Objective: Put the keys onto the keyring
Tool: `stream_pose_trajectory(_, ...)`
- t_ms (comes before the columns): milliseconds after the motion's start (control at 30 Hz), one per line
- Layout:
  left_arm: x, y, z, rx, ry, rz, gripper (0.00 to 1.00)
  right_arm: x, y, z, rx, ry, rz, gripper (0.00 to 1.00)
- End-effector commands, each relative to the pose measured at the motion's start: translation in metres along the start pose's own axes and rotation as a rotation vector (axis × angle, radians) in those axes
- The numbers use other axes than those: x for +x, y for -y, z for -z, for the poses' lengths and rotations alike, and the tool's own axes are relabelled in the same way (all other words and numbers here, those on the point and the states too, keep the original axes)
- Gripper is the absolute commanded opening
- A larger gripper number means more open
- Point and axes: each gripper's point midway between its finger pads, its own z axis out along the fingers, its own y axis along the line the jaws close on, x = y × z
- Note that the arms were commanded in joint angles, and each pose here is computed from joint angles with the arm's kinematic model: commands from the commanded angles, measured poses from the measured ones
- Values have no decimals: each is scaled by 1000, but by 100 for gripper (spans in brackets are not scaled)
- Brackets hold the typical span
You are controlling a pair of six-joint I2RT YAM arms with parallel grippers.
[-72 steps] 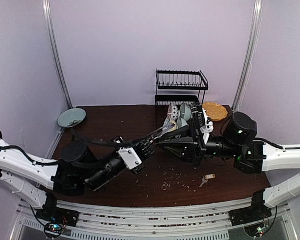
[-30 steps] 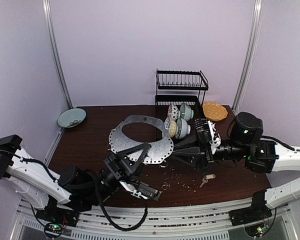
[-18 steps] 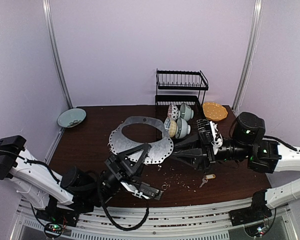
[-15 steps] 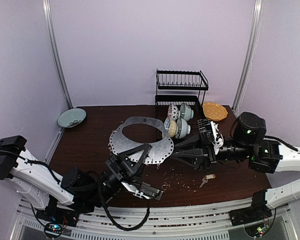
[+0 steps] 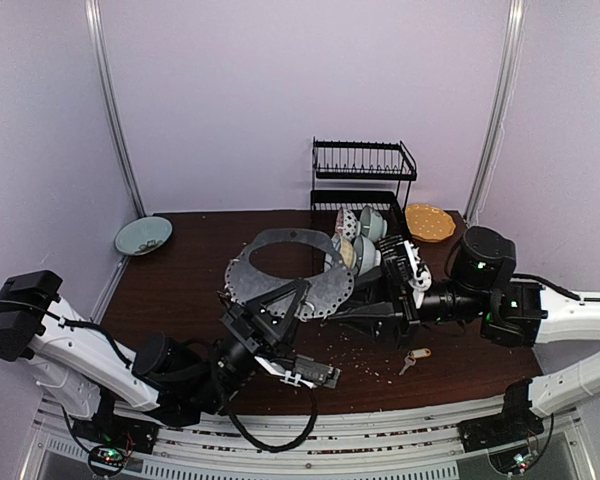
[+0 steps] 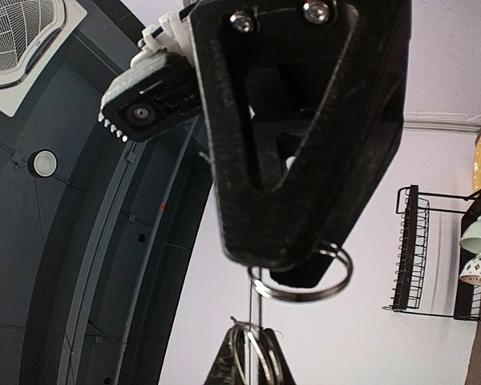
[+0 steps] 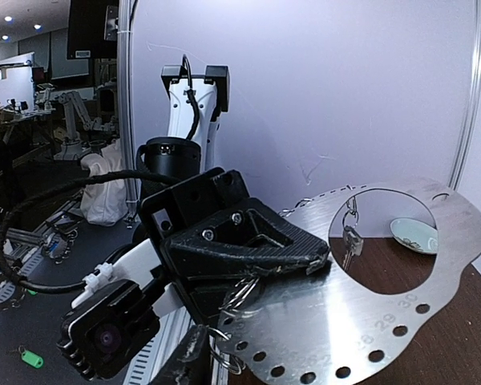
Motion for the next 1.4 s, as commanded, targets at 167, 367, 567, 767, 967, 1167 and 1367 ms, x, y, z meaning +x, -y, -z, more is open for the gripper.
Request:
stream_pose_trajectory(167, 31, -51, 1, -182, -154, -67, 0, -8, -9, 3, -33, 73, -46, 44)
stream_pose_trajectory(367, 33, -51, 0, -178, -163, -73, 0, -1, -15, -2, -82, 48, -74, 34)
stream_pose_trajectory(567, 35, -53, 0, -178, -175, -69, 0, 0, -13, 1, -60, 45, -79, 30)
stream_pose_trajectory(767, 38, -56, 0, -182, -186, -66, 0, 5, -10, -1, -52, 27, -95, 35)
stream_pose_trajectory(967, 41, -55, 0, -174, -199, -60, 0, 5, -10, -1, -49, 23, -103, 18)
stream_pose_trajectory(1167, 43, -57, 0, -178, -207, -54, 0, 8, -8, -1, -41, 11, -107, 14)
stream_pose_trajectory(1367, 46, -58, 0, -175, -218, -41, 0, 11, -7, -2, -31, -2, -113, 6)
